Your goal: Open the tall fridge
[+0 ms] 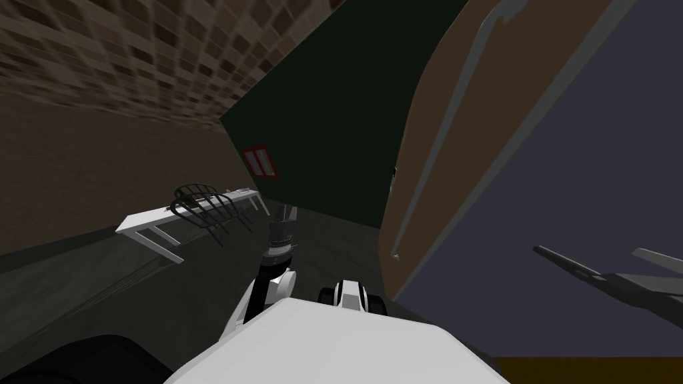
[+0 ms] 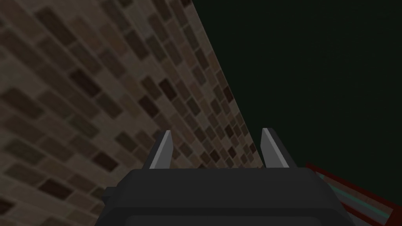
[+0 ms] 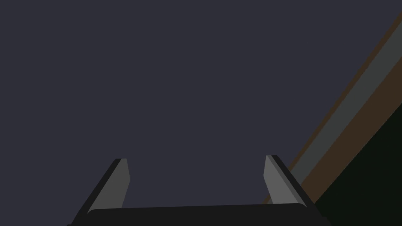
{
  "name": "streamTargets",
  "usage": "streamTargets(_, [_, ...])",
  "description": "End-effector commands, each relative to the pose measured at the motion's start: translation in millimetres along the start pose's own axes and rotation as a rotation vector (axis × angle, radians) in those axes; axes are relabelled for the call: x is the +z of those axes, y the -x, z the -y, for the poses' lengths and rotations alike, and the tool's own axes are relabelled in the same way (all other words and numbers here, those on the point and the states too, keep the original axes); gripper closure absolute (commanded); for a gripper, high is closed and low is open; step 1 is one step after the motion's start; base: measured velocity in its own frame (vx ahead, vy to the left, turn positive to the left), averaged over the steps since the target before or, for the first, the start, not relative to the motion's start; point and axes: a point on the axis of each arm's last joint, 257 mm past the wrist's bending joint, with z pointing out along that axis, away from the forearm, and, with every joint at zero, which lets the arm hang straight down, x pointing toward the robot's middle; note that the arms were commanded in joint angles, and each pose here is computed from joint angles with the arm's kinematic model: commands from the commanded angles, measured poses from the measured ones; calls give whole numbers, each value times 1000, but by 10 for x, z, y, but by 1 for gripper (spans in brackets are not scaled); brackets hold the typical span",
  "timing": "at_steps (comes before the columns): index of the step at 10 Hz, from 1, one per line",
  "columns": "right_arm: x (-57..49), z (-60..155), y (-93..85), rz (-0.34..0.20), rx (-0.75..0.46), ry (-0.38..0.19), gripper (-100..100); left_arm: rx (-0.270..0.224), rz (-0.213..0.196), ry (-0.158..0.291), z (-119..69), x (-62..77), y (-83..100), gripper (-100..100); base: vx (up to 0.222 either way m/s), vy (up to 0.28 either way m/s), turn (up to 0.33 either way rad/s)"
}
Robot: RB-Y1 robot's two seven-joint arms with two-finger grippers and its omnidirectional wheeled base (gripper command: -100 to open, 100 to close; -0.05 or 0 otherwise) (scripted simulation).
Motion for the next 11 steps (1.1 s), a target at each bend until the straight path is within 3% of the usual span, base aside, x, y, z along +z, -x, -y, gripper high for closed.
streamTargets(1, [2, 242, 76, -38, -149, -13, -100, 0, 0, 0, 0, 0, 0, 0, 22, 97, 50])
streamTargets(6, [42, 579, 288, -69, -352, -33, -100, 0, 0, 0, 0, 0, 0, 0, 24, 85, 33])
streamTargets(11, [165, 935, 591, -107, -612, -46, -100, 0, 0, 0, 0, 0, 0, 0, 21, 84, 38])
